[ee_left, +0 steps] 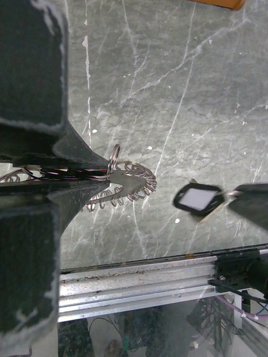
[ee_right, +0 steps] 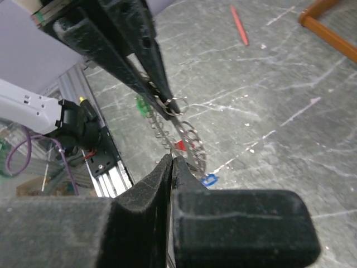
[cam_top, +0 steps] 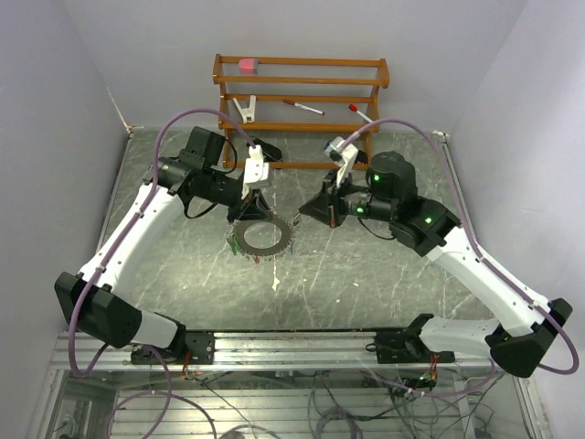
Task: Put the keys on the keyring
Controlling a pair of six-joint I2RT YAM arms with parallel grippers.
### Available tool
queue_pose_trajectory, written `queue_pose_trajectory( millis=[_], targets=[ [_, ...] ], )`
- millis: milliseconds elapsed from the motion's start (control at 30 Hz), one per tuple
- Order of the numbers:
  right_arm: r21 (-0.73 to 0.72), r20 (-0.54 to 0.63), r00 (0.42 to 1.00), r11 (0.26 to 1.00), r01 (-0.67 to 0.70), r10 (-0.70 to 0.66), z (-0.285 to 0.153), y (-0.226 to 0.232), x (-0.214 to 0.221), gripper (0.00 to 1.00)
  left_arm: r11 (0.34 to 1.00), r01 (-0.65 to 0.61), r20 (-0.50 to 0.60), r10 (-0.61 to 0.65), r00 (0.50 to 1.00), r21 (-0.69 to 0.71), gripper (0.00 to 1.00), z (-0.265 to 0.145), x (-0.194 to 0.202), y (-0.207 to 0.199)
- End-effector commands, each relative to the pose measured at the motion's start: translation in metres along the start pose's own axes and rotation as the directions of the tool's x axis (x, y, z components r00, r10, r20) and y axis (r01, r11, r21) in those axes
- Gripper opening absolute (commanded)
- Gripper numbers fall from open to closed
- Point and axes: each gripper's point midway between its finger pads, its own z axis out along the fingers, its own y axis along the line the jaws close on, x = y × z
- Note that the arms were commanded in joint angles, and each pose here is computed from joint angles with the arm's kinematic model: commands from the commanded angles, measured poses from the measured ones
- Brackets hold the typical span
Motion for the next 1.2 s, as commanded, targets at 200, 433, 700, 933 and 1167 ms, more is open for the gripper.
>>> queue_pose_trajectory(
  millis=[200, 433, 700, 933, 1167],
  targets=[
    [-0.025, 0.008, 0.993, 0.992, 0.120, -0.120, 0.034, 0.027, -0.005, 0.00, 0.999, -0.028, 0.062, 0.026, 0.998, 0.033, 0.07, -0.002, -0.026, -0.008],
    [-0.001, 0.024, 0.986, 0.986, 0.164, -0.164, 0.043, 0.030, -0.015, 0.00, 0.999, -0.018, 0.059, 0.016, 0.998, 0.030, 0.07, 0.000, -0.020, -0.011],
    [0.034, 0.038, 0.981, 0.981, 0.190, -0.191, 0.048, 0.027, -0.019, 0.00, 0.999, -0.016, 0.082, 0.012, 0.997, 0.048, 0.07, -0.001, -0.025, -0.018],
    [0.044, 0.022, 0.976, 0.975, 0.216, -0.217, 0.056, 0.029, -0.019, 0.00, 0.998, -0.022, 0.087, 0.017, 0.996, 0.055, 0.07, -0.002, -0.029, -0.022],
    [0.050, 0.016, 0.974, 0.973, 0.226, -0.227, 0.055, 0.030, -0.017, 0.00, 0.998, -0.027, 0.082, 0.023, 0.996, 0.053, 0.07, -0.001, -0.028, -0.022]
  ],
)
